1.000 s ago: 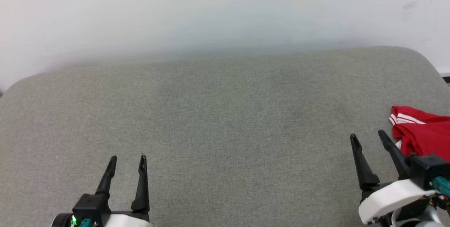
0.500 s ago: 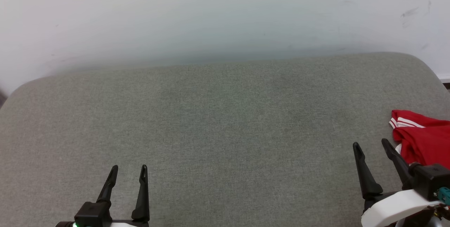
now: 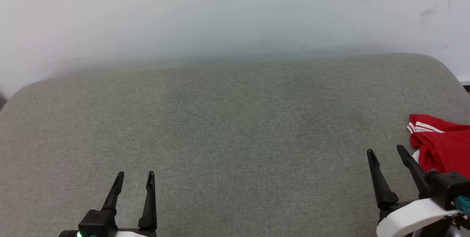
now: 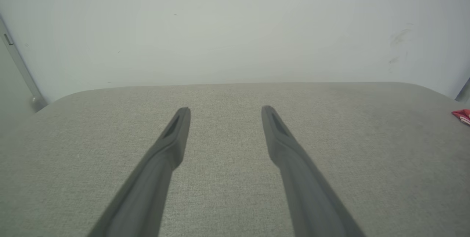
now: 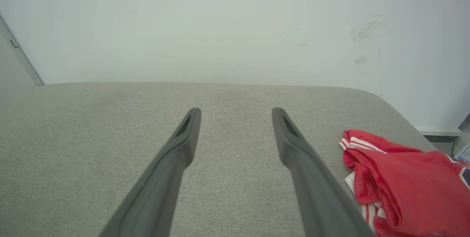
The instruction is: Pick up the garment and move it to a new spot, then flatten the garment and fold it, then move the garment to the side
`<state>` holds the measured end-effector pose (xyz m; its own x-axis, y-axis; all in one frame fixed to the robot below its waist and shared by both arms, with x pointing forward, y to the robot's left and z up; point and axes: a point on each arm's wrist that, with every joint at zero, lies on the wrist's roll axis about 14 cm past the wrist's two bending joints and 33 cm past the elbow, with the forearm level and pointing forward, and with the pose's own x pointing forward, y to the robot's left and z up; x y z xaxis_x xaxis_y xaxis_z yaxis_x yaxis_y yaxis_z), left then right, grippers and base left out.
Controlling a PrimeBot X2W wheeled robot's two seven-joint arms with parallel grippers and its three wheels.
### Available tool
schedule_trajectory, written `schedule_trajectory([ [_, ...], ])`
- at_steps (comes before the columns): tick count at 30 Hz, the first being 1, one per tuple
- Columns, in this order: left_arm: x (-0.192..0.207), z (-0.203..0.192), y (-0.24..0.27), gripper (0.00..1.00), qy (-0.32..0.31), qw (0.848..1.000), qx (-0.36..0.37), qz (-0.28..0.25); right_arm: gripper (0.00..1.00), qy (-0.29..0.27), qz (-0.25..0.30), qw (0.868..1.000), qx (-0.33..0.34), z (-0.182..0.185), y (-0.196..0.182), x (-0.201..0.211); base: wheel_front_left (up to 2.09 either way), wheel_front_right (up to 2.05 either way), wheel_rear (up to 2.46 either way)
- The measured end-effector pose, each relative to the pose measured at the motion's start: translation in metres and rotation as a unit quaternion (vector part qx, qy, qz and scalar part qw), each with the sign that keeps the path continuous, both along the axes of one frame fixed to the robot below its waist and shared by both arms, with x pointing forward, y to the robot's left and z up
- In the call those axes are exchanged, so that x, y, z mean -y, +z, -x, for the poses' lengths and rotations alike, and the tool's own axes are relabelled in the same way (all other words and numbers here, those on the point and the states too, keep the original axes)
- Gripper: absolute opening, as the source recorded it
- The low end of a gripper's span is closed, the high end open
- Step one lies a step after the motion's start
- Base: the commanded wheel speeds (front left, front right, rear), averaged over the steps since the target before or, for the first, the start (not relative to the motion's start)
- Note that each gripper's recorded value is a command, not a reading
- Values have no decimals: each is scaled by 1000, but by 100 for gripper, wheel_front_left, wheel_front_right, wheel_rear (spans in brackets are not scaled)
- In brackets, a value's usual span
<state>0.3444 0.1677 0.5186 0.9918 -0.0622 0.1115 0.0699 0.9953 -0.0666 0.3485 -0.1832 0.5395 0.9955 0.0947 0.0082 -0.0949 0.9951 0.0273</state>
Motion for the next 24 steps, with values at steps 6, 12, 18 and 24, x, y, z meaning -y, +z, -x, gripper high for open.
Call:
schedule_trajectory([
  [6, 2, 5, -18, 0, 1, 999, -31, 13, 0, 0, -13, 1000, -27, 3, -17, -2, 0, 0, 0],
  [12, -4, 4, -25, 0, 11, 996, -55, 71, 0, -1, -75, 996, -37, 3, -23, -1, 0, 0, 0],
  [18, -9, 0, -28, 0, 17, 990, -68, 126, 0, -3, -134, 990, -44, 1, -27, 0, 0, 0, 0],
  [24, -12, -4, -31, 0, 23, 981, -80, 178, 0, -5, -187, 981, -45, -2, -26, 1, 0, 0, 0],
])
